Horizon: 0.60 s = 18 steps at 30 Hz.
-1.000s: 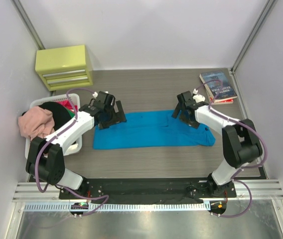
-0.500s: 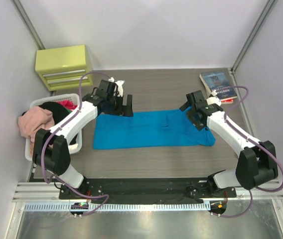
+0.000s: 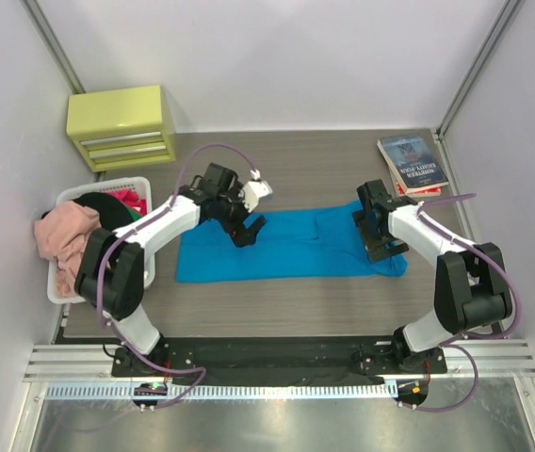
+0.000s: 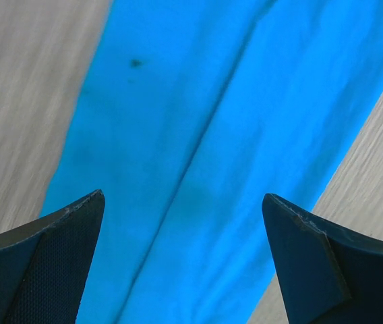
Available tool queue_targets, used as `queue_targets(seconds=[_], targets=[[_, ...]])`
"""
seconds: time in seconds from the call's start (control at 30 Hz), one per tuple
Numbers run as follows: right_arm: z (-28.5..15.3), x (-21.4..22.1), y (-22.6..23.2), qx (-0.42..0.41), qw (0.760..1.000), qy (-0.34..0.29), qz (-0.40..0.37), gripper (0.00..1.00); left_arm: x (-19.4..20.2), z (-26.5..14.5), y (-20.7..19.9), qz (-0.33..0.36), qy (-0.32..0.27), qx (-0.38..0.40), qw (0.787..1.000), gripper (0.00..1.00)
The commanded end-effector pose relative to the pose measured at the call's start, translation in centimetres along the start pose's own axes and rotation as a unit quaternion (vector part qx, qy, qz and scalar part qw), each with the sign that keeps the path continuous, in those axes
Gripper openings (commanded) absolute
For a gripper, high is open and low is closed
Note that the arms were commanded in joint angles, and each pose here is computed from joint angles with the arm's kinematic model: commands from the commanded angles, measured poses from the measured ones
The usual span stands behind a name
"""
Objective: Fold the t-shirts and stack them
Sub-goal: Rotate the tshirt 90 degrees
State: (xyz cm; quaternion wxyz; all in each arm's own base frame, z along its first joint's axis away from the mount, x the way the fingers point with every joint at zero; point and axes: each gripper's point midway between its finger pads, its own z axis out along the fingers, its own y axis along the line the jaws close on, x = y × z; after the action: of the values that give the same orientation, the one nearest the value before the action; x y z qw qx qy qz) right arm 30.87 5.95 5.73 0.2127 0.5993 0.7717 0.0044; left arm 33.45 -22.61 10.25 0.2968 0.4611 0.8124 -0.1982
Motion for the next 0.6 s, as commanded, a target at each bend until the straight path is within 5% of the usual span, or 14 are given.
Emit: queue_targets(seconds=[0.0,0.57], targets=[[0.7,-0.8,1.5,-0.007,0.999,-0.026,0.037,1.0,2.7,2.1,-0.1,0.119,0.067,0.015,0.991,1.0],[6.0,0.8,1.2,0.032,0.999,-0.029,-0.021,1.0,7.0,5.6,0.3,0.066,0.118,-0.009,0.991,1.0]])
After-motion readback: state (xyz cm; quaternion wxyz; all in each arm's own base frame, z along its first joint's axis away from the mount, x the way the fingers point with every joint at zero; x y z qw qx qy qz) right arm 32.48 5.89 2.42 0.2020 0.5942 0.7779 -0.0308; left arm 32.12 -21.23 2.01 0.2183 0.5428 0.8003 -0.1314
